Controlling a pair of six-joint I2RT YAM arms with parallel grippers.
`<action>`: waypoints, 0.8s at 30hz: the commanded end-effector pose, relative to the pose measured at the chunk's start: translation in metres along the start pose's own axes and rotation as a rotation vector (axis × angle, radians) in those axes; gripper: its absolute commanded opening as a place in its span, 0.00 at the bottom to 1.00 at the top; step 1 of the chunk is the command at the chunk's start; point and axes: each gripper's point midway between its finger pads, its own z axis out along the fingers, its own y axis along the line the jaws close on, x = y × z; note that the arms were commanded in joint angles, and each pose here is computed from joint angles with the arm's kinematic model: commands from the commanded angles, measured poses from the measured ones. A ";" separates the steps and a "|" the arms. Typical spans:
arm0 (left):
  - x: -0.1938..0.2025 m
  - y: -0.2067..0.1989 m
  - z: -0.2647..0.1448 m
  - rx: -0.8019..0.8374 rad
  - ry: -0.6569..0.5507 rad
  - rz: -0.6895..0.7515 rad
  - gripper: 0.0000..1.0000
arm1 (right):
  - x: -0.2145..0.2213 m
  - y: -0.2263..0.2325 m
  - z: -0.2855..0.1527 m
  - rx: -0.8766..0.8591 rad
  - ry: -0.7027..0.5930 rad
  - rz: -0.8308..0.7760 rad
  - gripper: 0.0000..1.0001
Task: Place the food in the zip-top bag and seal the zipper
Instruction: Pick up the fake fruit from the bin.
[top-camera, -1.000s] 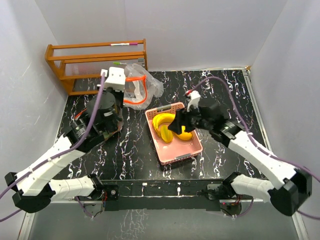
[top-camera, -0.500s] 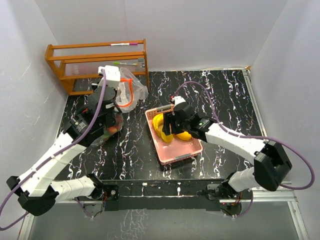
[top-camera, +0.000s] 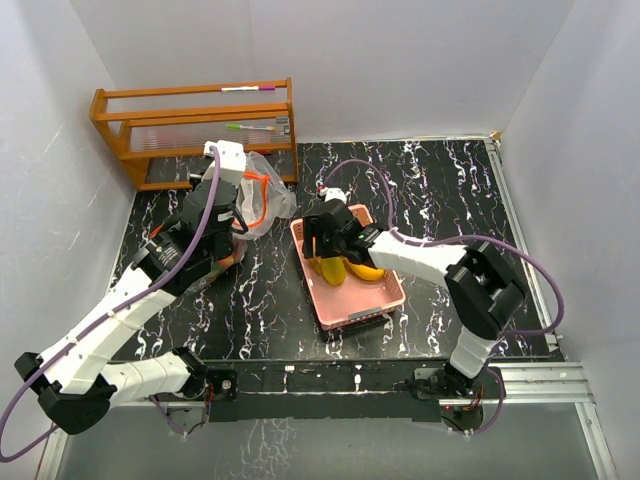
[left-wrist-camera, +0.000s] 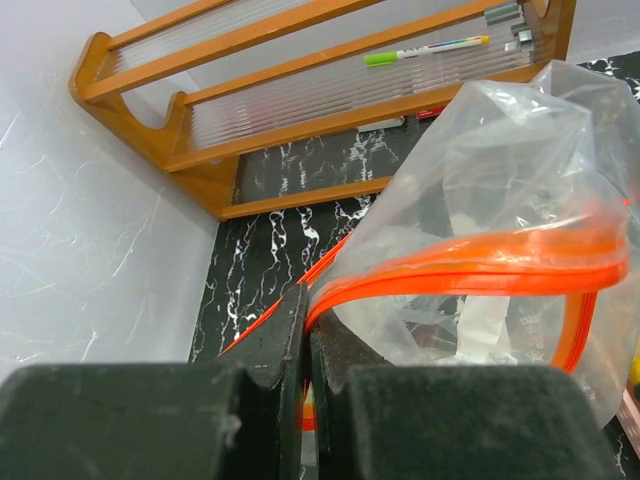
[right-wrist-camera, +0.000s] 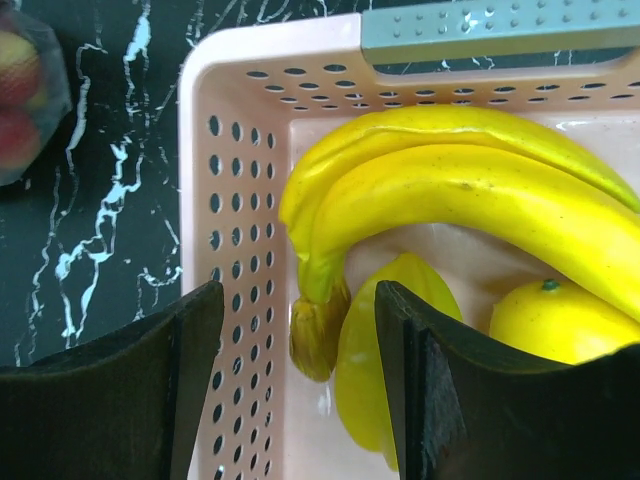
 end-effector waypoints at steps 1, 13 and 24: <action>-0.001 0.002 -0.001 0.012 -0.012 -0.024 0.00 | -0.014 0.007 0.018 0.014 -0.055 0.043 0.64; 0.000 -0.001 -0.003 0.047 -0.024 -0.042 0.00 | 0.032 -0.010 0.058 0.117 0.025 0.001 0.52; 0.002 -0.001 -0.002 0.040 -0.012 -0.037 0.00 | -0.016 0.005 -0.001 0.072 -0.090 -0.096 0.08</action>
